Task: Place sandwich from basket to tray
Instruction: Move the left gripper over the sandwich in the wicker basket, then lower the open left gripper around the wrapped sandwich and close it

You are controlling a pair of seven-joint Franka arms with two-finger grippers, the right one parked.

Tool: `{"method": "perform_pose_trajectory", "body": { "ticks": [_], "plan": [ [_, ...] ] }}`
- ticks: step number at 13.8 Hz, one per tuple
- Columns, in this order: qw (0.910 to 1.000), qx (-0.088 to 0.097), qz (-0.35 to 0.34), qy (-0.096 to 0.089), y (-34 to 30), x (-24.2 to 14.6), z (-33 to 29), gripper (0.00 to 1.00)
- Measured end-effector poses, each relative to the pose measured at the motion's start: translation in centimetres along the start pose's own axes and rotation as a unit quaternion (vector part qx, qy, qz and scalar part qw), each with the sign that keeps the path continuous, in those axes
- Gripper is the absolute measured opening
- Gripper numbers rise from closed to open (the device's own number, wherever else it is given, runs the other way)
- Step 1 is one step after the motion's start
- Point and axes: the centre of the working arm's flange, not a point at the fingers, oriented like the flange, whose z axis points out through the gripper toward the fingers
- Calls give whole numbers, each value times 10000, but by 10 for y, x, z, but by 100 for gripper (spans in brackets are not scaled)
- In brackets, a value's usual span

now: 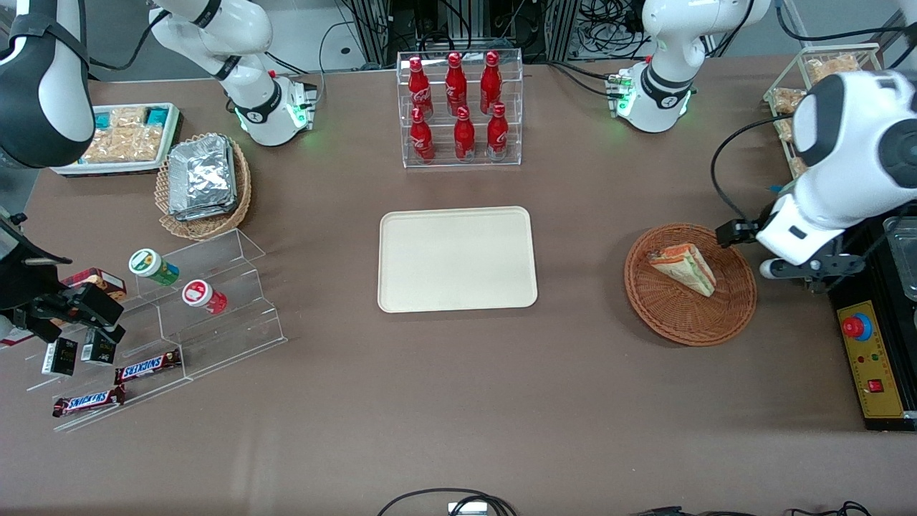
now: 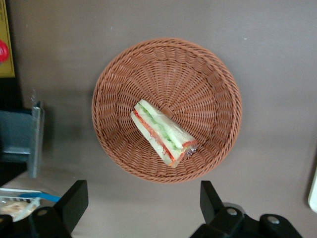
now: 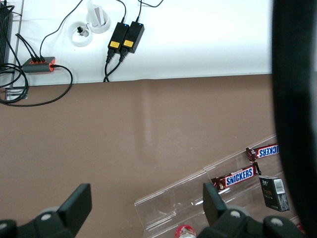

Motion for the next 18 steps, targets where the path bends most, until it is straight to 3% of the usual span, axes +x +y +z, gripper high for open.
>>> {"method": "perform_pose_trajectory", "body": {
  "ticks": [3,9,18],
  "plan": [
    [9977,-28,-672,61,4,-6,37,100],
    [9796,-147,-1998,167,23,-14,102,100],
    [9612,-302,-2737,170,30,-11,157,100]
  ]
}}
